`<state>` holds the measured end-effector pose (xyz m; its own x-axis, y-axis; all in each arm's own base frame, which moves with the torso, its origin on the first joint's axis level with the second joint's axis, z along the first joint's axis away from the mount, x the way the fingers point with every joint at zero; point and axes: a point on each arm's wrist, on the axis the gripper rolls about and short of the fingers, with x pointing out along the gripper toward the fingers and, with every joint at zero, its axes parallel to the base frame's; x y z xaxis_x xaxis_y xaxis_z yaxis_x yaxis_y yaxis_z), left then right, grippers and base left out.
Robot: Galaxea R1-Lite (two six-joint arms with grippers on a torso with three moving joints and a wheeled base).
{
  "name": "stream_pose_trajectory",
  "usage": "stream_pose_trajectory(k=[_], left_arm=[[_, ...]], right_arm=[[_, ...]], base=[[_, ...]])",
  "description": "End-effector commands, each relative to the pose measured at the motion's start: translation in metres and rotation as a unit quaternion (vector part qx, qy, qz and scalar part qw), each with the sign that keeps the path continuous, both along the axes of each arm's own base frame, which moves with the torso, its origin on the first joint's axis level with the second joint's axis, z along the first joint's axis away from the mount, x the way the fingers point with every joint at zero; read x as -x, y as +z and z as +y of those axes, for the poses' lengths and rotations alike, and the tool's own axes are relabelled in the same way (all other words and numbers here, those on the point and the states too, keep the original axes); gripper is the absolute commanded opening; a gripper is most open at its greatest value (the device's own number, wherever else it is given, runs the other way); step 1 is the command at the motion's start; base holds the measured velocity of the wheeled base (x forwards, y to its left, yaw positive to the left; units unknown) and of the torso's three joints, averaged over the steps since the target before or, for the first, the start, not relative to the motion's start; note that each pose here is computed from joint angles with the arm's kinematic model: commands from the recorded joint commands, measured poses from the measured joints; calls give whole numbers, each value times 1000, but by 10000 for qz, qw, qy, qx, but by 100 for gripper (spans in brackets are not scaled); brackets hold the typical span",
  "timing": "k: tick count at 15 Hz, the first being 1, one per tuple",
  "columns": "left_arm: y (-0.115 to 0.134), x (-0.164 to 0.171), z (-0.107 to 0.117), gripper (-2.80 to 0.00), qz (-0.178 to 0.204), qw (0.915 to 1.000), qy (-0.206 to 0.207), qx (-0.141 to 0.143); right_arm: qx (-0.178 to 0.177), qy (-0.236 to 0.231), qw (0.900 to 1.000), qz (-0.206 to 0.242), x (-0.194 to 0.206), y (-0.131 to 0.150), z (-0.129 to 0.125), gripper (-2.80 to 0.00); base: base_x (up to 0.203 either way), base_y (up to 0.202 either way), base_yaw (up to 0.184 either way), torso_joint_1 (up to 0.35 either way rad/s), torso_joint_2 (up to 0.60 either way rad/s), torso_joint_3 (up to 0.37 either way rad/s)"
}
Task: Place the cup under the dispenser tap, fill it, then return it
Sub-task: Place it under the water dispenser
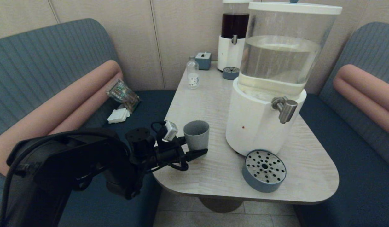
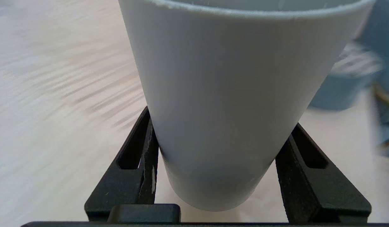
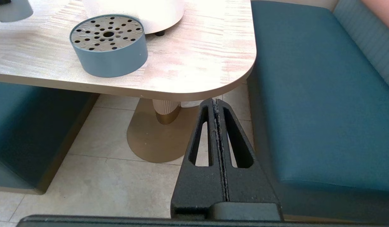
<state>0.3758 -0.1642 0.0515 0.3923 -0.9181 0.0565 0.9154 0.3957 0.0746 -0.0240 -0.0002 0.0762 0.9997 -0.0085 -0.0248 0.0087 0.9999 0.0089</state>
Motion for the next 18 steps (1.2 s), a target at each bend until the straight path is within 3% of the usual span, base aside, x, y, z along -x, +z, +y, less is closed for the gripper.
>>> stream_pose_trajectory(k=[1, 4, 7, 14, 18], left_arm=[[26, 22, -20, -280, -201, 9995, -199, 116], [38, 52, -64, -280, -94, 9988, -377, 309], [39, 56, -96, -280, -81, 9971, -548, 525], [23, 51, -134, -280, -185, 9946, -782, 658], [0, 41, -156, -280, -231, 9932, -901, 707]], right_arm=[[0, 3, 10000, 7, 0, 0, 0, -280], [0, 2, 10000, -1, 0, 0, 0, -280], [0, 3, 10000, -1, 0, 0, 0, -280], [0, -2, 10000, -2, 0, 0, 0, -280], [0, -7, 10000, 4, 0, 0, 0, -280]], base=[[0, 0, 0, 0, 0, 0], [0, 0, 0, 0, 0, 0], [0, 0, 0, 0, 0, 0], [0, 0, 0, 0, 0, 0], [0, 0, 0, 0, 0, 0]])
